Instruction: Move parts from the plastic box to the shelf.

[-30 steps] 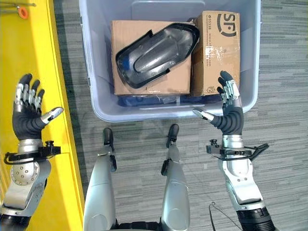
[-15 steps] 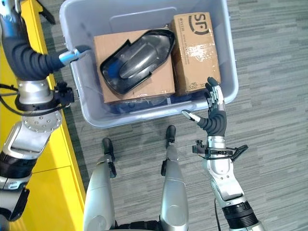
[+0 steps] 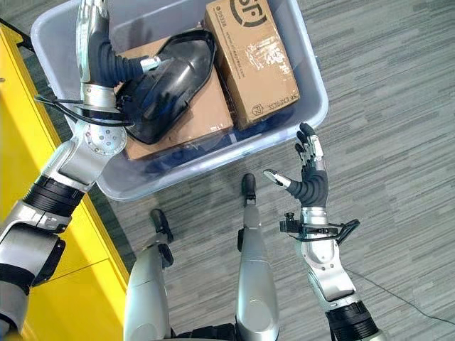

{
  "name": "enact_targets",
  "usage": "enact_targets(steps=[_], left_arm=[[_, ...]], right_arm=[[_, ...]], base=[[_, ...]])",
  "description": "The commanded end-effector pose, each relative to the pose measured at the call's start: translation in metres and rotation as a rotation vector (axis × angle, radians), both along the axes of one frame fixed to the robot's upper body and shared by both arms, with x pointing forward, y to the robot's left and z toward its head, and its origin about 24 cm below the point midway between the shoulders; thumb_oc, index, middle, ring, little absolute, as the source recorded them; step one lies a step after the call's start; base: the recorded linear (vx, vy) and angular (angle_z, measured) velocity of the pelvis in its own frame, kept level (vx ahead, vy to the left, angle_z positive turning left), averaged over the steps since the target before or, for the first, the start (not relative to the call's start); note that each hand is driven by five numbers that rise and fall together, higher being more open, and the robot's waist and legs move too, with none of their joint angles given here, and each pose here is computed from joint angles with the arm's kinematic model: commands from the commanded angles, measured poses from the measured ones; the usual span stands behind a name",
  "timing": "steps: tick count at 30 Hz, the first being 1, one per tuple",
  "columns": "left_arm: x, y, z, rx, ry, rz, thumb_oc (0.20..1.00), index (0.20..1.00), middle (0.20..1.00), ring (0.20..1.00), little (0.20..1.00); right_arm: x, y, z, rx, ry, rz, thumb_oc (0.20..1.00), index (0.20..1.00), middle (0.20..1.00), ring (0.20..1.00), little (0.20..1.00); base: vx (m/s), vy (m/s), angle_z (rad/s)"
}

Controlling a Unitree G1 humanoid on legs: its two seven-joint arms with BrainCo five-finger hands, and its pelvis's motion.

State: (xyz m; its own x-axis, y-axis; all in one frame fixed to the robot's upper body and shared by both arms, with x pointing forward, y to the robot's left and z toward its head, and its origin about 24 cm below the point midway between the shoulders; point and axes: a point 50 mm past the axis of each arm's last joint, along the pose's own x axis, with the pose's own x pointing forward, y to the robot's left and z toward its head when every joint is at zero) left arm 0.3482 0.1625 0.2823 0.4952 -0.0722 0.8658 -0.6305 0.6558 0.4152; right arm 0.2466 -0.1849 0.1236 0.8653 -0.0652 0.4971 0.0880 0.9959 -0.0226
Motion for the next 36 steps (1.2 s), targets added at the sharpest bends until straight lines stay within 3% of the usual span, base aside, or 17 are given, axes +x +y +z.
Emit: enact_targets(steps=[1, 16, 36], left_arm=[[-0.006, 0.028, 0.025, -0.085, -0.091, 0.062, 1.000, 1.000, 1.000, 1.000, 1.000], [0.013, 0.095, -0.007, -0.244, 0.072, 0.364, 1.000, 1.000, 1.000, 1.000, 1.000], [0.020, 0.126, 0.007, -0.334, 0.120, 0.474, 1.000, 1.000, 1.000, 1.000, 1.000]], right_arm=[[-0.007, -0.012, 0.019, 0.067, -0.131, -0.048, 1.000, 1.000, 1.000, 1.000, 1.000], [-0.011, -0.009, 0.013, 0.099, -0.110, -0.014, 1.000, 1.000, 1.000, 1.000, 1.000], [-0.014, -0.011, 0.010, 0.092, -0.087, 0.003, 1.000, 1.000, 1.000, 1.000, 1.000]], base=[[0.07, -0.004, -0.13], [0.00, -0.007, -0.09], [0.00, -0.001, -0.01]])
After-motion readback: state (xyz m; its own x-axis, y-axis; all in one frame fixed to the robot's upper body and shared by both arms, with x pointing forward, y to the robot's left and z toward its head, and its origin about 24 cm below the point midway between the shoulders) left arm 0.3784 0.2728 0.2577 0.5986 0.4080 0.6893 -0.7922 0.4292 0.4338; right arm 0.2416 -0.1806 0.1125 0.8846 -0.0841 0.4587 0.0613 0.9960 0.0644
